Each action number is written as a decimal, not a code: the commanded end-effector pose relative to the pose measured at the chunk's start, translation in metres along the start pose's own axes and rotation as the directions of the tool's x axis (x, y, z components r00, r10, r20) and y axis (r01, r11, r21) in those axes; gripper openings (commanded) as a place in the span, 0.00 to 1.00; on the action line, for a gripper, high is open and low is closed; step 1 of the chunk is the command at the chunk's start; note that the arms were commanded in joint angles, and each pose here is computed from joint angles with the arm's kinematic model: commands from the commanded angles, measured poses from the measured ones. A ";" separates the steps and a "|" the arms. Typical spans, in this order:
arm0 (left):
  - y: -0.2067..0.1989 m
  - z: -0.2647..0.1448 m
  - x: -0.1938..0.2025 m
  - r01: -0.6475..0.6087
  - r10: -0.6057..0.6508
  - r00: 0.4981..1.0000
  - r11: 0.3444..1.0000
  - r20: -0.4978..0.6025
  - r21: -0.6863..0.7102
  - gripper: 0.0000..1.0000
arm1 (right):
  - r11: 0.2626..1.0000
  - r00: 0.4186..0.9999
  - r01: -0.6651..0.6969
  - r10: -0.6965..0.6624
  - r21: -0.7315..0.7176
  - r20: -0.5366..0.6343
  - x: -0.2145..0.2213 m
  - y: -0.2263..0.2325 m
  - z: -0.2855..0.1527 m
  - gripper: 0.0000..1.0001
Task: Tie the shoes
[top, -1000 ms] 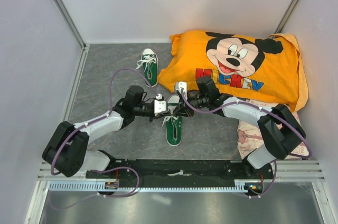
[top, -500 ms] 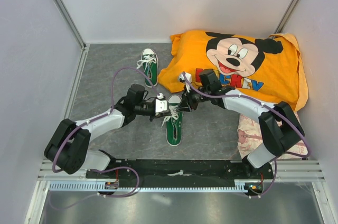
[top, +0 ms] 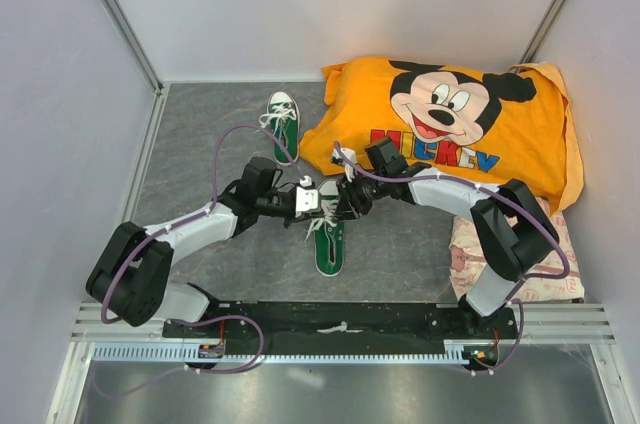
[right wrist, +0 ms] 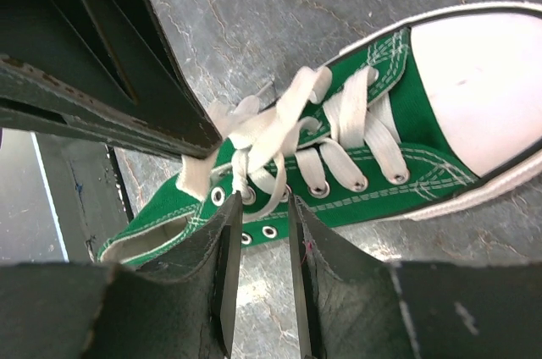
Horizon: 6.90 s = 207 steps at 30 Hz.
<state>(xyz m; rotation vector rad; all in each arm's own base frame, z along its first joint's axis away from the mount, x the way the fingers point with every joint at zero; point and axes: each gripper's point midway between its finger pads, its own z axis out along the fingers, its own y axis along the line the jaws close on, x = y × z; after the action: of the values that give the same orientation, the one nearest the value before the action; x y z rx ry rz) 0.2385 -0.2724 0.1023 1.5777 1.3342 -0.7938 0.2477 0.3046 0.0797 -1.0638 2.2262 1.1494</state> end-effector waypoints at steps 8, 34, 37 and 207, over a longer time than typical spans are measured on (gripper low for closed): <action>0.008 0.000 -0.007 -0.048 0.048 0.999 0.999 -0.006 0.010 0.02 | 0.999 0.998 0.047 -0.047 0.013 0.045 -0.026 0.004 0.001 0.00; 0.015 0.007 0.007 0.122 -0.121 0.980 0.993 -0.159 -0.005 0.02 | 1.000 0.989 0.021 -0.022 0.007 0.143 -0.040 0.017 -0.014 0.00; 0.013 0.009 0.000 0.159 -0.157 0.975 0.987 -0.156 -0.001 0.01 | 1.000 0.989 0.017 -0.017 0.003 0.144 -0.039 0.017 -0.013 0.00; 0.037 0.006 -0.006 0.875 -0.866 0.484 0.483 0.130 -0.041 0.10 | 0.893 0.891 0.448 -0.444 -0.031 0.090 -0.014 0.020 -0.016 0.00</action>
<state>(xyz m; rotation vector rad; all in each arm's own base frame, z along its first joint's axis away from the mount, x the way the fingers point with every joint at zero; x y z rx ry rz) 0.2726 -0.2788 0.1111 0.6414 2.1143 -1.3301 0.2408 0.3023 0.0897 -1.4104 1.8337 1.0399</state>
